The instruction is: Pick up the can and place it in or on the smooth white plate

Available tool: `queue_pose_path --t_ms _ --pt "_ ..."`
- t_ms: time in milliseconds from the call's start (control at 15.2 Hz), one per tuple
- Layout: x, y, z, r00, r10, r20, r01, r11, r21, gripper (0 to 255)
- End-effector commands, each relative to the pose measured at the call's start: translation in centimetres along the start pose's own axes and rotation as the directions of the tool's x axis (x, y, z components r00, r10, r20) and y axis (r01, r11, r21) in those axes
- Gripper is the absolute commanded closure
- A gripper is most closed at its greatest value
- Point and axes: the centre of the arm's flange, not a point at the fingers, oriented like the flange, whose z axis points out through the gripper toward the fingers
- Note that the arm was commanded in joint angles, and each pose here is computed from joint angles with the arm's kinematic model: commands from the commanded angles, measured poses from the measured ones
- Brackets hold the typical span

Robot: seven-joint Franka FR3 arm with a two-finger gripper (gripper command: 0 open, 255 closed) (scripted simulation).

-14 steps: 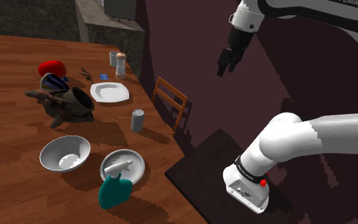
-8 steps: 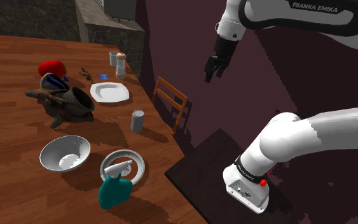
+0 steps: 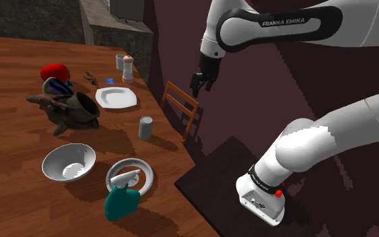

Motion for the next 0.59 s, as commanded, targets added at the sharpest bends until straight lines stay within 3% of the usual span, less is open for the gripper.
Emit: queue_pose_path --t_ms 0,528 --pt "1.9 -1.1 1.7 1.000 -0.010 0.000 0.010 1.000 -0.002 0" --pt "8.6 -5.6 8.7 0.999 -0.050 0.006 0.050 0.999 -0.013 0"
